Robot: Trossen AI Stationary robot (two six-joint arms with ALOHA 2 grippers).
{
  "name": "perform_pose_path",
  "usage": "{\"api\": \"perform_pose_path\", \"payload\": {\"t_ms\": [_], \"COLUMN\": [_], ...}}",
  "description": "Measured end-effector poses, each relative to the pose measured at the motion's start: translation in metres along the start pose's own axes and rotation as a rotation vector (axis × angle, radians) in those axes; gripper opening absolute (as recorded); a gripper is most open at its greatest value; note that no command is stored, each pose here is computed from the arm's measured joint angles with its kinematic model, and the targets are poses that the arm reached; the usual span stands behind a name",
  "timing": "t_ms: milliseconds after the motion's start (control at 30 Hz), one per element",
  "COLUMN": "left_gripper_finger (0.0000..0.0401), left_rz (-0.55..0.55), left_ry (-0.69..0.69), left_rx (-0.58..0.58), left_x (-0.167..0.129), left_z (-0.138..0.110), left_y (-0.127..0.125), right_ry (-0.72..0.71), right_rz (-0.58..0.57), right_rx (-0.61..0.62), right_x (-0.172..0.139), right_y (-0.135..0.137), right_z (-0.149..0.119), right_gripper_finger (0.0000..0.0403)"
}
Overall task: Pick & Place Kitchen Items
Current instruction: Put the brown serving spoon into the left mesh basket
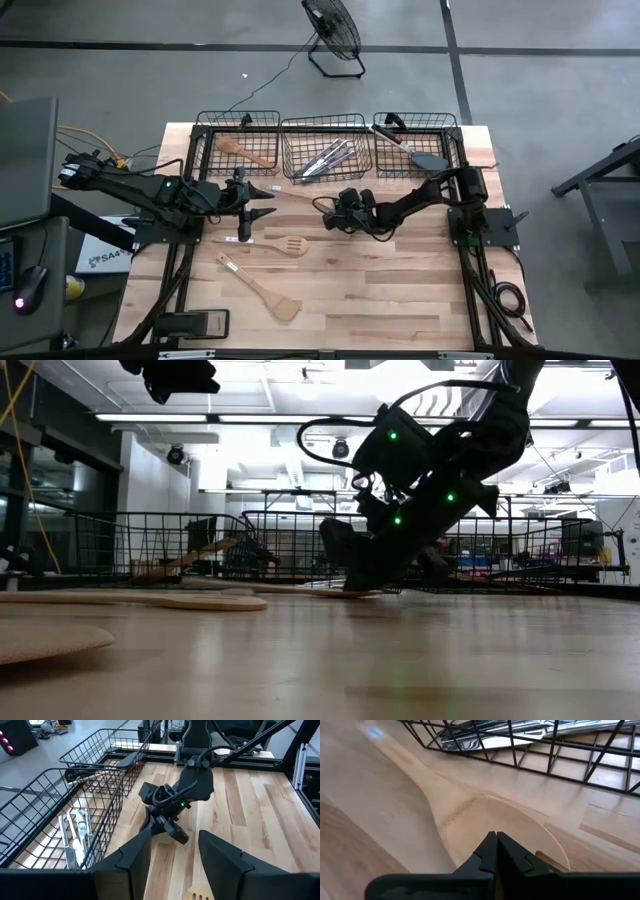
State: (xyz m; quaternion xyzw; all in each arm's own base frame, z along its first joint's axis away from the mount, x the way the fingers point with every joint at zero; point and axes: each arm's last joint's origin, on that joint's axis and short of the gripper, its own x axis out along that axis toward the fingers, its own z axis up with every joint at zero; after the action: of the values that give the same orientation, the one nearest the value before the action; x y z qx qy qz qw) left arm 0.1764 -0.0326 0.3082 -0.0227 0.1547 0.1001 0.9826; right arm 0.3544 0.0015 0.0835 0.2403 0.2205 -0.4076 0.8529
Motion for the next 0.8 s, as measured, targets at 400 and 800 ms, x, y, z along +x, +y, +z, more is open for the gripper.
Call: {"api": "perform_pose_path", "payload": {"t_ms": [400, 800], "left_gripper_finger": [0.0163, 0.0163], "left_rz": [0.001, 0.003], "left_ry": [0.006, 0.016], "left_rx": [0.002, -0.018], "left_x": [0.000, 0.000], "left_z": [-0.001, -0.002], "left_y": [0.000, 0.000], "right_ry": [0.081, 0.223], "right_rz": [0.043, 0.063], "right_rx": [-0.066, -0.167], "right_x": [-0.013, -0.048], "right_y": [0.008, 0.013], "right_z": [-0.015, -0.022], "right_gripper_finger": [0.0003, 0.0003]}}
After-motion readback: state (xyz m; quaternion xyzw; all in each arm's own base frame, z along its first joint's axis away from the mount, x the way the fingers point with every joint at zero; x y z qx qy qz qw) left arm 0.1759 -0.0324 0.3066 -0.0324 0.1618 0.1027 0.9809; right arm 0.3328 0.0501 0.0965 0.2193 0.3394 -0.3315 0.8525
